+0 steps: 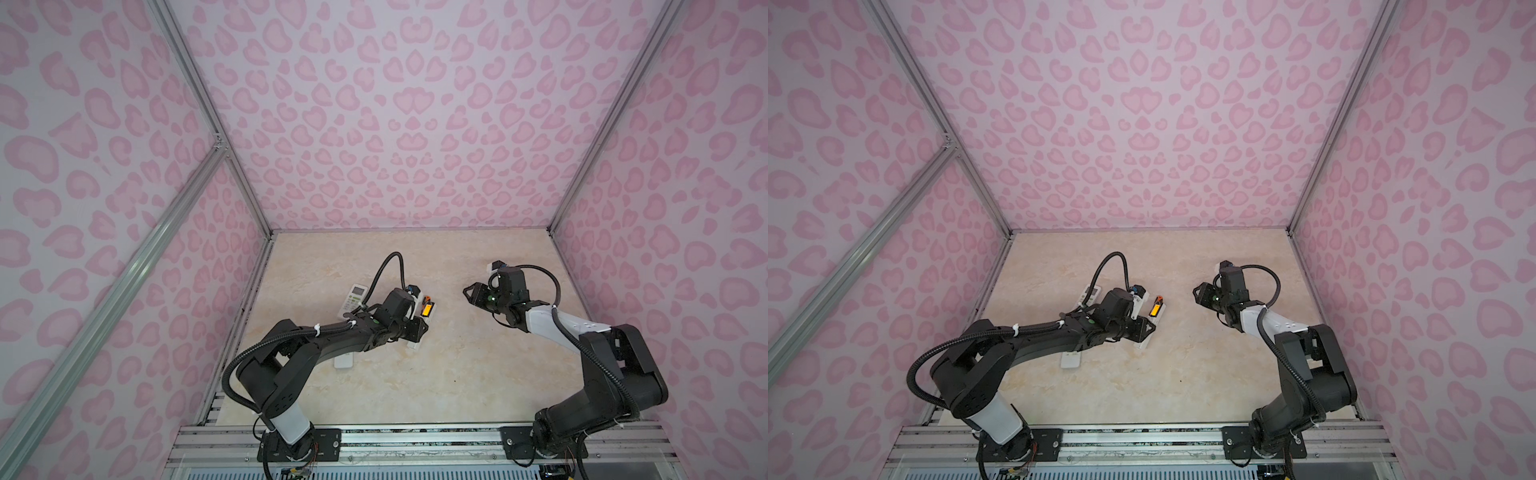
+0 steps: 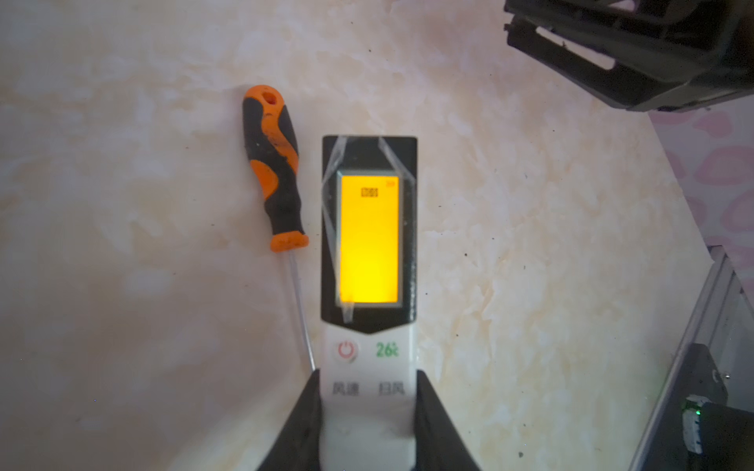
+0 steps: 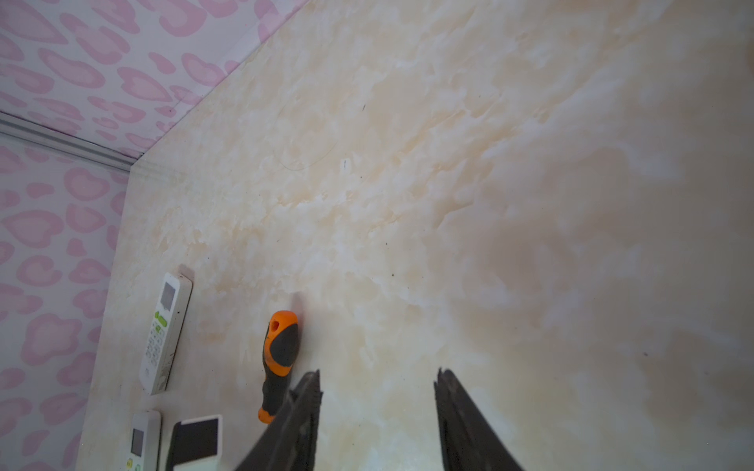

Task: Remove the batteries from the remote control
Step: 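Lift the slim remote toward the right gripper while the right gripper approaches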

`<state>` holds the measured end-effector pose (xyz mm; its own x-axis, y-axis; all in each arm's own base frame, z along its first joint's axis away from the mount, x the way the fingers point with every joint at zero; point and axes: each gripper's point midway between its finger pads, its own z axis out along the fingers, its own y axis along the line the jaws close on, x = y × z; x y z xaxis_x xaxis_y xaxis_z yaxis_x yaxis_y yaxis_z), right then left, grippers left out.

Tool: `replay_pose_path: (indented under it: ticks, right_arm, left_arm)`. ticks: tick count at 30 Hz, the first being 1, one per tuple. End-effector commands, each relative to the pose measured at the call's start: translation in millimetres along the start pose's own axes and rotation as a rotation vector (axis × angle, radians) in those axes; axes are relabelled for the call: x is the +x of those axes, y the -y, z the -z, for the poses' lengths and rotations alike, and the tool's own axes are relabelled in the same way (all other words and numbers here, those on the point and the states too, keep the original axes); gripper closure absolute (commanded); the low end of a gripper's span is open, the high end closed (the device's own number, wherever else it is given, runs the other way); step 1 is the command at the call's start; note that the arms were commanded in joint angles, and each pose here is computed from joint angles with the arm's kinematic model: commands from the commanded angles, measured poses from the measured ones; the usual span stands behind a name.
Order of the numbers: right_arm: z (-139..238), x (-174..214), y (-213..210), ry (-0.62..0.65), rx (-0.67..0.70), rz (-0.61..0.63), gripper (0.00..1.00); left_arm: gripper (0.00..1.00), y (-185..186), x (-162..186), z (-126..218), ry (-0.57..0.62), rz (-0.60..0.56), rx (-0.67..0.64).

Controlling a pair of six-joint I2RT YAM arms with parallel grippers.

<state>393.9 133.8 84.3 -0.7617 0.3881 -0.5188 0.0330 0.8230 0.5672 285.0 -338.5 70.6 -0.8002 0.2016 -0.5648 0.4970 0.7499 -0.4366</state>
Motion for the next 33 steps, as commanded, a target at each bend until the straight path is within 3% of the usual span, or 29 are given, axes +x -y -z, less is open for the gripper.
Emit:
replay_pose_path:
  ticks: [1,13,24,33]
  right_arm:
    - [-12,11,3,-0.042,-0.024,0.000,0.58]
    - [-31,35,17,-0.111,-0.027,-0.030,0.68]
    - [-23,29,19,-0.097,-0.015,-0.018,0.70]
    - [13,-4,-3,-0.014,-0.123,-0.022,0.72]
  left_arm:
    - [0.92,23,-16,-14,0.036,0.028,0.082]
    - [0.92,3,-13,-60,-0.005,0.127,-0.024]
    - [0.92,-7,-20,-59,-0.001,0.131,-0.054]
    - [0.93,32,-43,-28,0.057,0.020,0.094]
